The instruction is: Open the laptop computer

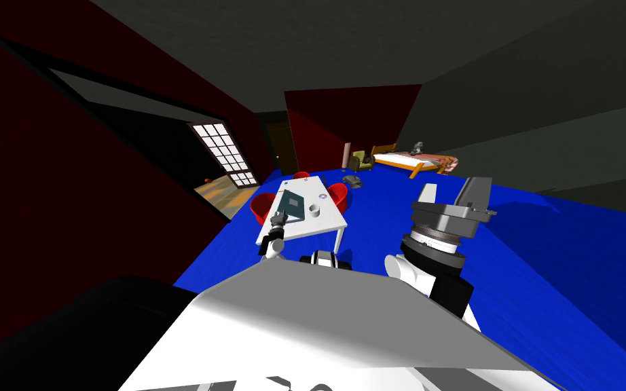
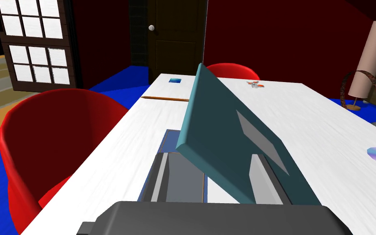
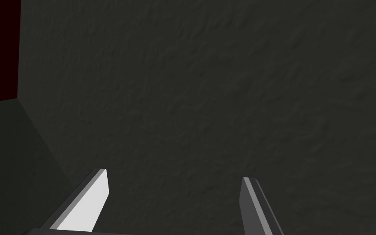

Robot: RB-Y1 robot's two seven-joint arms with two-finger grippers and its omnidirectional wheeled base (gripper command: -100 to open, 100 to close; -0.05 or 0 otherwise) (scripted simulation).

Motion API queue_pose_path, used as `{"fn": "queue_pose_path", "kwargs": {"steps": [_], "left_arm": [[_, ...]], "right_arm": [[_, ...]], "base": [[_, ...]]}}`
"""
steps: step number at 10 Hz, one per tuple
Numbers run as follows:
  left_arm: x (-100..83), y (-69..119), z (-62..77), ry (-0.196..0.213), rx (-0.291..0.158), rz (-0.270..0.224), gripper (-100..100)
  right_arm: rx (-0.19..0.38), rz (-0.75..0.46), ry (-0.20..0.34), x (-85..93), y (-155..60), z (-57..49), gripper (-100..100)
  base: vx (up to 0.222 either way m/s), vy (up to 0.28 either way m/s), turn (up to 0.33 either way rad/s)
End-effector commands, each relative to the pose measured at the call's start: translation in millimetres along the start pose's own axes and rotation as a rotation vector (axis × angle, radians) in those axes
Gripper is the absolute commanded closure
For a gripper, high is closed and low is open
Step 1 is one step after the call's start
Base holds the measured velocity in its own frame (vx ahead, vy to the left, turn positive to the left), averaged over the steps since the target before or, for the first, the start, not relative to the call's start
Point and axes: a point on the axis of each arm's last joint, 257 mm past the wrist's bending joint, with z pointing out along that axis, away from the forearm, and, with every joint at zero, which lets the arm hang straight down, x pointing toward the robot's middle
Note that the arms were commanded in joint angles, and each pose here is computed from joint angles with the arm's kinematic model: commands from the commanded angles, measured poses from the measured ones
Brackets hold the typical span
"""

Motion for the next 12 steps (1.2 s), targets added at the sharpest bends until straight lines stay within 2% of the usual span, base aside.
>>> {"fn": "queue_pose_path", "kwargs": {"steps": [1,3,6,7,8,9,10,11,12], "left_arm": [[-24.3,8.3,-4.7,-0.041,0.011,-0.019,100],[-36.7,27.4,-6.8,-0.046,0.032,-0.089,100],[-40.9,27.0,-7.7,-0.054,0.033,-0.087,100],[-25.1,29.7,-1.4,-0.018,0.035,-0.117,100],[-29.1,28.8,2.9,-0.006,0.058,-0.161,100],[-36.2,28.1,1.5,-0.02,0.06,-0.163,100],[-20.8,28.7,4.7,-0.008,0.048,-0.162,-100],[-14.7,27.3,6.8,-0.006,0.043,-0.164,-100],[-16.2,29.3,6.8,-0.013,0.036,-0.165,-100]], "right_arm": [[0.0,0.0,0.0,0.0,0,0.0,0],[0.0,0.0,0.0,0.0,0,0.0,0],[0.0,0.0,0.0,0.0,0,0.0,0],[0.0,0.0,0.0,0.0,0,0.0,0],[0.0,0.0,0.0,0.0,0,0.0,0],[0.0,0.0,0.0,0.0,0,0.0,0],[0.0,0.0,0.0,0.0,0,0.0,0],[0.0,0.0,0.0,-0.1,0,-0.1,0],[0.0,0.0,0.0,-0.1,0,-0.1,0]], "base": [[-0.032,0.075,-0.054],[-0.051,0.128,-0.076],[-0.022,0.052,-0.017],[-0.014,-0.001,0.012],[-0.042,0.035,-0.095],[-0.038,0.047,-0.079],[-0.005,-0.005,0.088],[0.045,-0.057,0.171],[0.049,-0.056,0.068]]}}
